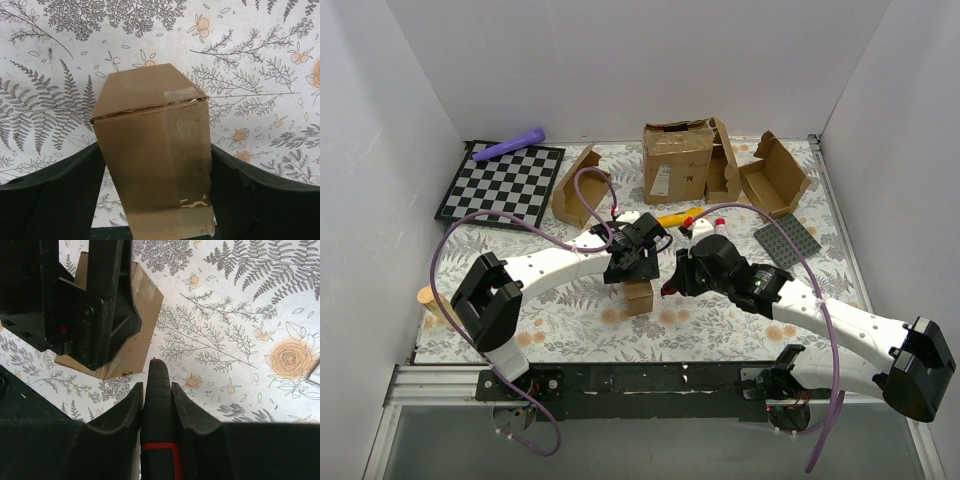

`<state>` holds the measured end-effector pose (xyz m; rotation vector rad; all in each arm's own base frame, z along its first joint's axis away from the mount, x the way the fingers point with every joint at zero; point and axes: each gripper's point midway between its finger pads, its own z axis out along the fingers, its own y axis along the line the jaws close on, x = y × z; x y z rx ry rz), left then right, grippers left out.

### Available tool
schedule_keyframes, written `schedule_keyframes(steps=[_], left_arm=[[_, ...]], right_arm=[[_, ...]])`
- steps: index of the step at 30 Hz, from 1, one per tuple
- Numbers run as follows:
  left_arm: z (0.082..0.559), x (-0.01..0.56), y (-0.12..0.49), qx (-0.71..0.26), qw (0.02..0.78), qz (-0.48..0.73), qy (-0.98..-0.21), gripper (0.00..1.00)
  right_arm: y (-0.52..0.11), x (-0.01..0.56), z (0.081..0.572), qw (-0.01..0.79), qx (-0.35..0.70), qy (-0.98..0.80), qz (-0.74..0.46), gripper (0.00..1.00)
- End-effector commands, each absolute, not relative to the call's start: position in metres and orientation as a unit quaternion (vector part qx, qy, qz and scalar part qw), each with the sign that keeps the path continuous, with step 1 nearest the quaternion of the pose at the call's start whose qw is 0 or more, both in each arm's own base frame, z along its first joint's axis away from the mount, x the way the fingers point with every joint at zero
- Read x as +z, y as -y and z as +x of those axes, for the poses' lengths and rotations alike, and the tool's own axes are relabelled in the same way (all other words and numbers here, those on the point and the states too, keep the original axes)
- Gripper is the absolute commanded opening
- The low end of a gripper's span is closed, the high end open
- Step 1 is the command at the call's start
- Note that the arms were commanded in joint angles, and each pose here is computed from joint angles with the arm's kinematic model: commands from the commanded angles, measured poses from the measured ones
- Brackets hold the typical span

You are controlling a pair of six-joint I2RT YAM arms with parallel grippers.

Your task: Unpack the express box

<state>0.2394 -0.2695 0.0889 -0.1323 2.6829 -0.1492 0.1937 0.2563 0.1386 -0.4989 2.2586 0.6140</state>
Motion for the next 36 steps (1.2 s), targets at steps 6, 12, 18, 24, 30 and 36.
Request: schedule_keyframes(steps=[6, 12, 18, 24, 30, 36], left_arm=[[0.251, 0.108, 0.276, -0.08, 0.25, 0.019, -0.965, 0.49], [0.254, 0.096, 0.263, -0.085, 0.232, 0.041, -0.968, 0.43], [0.255, 0.087, 0.26, -0.092, 0.221, 0.047, -0.97, 0.41], [0.257, 0.088, 0.264, -0.089, 0.218, 0.06, -0.97, 0.3], [0.259, 0.082, 0.261, -0.074, 0.213, 0.055, -0.973, 0.24], [0.258, 0.077, 0.256, -0.061, 0.21, 0.043, -0.975, 0.24]], right_arm=[[-0.256, 0.2, 0.195, 0.437, 0.253, -0.824, -0.256, 0.01], [-0.269, 0.249, 0.161, 0.472, 0.323, -0.729, -0.375, 0.01], [-0.283, 0.261, 0.135, 0.532, 0.326, -0.623, -0.473, 0.01], [-0.296, 0.262, 0.13, 0.57, 0.29, -0.572, -0.513, 0.01], [-0.305, 0.257, 0.137, 0.593, 0.259, -0.554, -0.523, 0.01], [-0.311, 0.253, 0.142, 0.611, 0.245, -0.541, -0.523, 0.01]])
